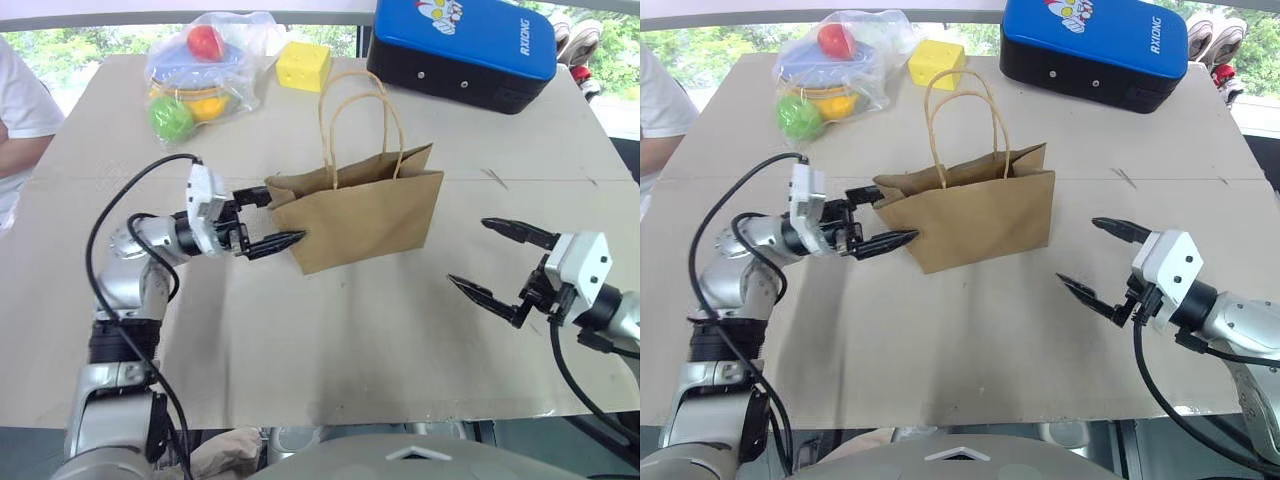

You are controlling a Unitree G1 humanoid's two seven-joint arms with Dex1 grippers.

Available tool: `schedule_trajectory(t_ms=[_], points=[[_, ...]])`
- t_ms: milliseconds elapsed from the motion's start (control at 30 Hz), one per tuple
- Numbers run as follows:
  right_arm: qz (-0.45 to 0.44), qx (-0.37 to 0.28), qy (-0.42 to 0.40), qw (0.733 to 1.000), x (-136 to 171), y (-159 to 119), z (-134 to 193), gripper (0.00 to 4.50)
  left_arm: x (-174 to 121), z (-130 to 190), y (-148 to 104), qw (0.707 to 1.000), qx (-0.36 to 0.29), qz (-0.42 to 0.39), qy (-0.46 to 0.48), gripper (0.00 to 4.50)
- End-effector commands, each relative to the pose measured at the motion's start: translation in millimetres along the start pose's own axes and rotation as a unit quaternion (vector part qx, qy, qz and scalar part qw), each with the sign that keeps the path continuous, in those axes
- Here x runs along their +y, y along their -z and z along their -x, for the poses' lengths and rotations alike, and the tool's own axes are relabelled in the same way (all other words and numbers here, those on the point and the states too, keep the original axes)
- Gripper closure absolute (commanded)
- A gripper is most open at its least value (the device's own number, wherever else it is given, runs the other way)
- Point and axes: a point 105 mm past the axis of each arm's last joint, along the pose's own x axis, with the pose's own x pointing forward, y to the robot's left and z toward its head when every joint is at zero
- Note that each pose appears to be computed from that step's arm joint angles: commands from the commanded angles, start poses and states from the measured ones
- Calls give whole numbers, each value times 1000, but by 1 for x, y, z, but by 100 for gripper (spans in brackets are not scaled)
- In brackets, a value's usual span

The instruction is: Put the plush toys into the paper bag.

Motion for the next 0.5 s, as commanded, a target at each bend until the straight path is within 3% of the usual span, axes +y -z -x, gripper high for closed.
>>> schedule_trajectory(t_ms=[33,267,500], points=[[22,3,21,1000,-12,-2,16,0,-3,22,-11,999,1,-1,-48,2],[27,71,44,996,-32,18,64,0,-39,79,31,985,96,73,-127,2],[15,113,34,993,-31,37,89,0,-59,84,46,980,109,86,-141,2]])
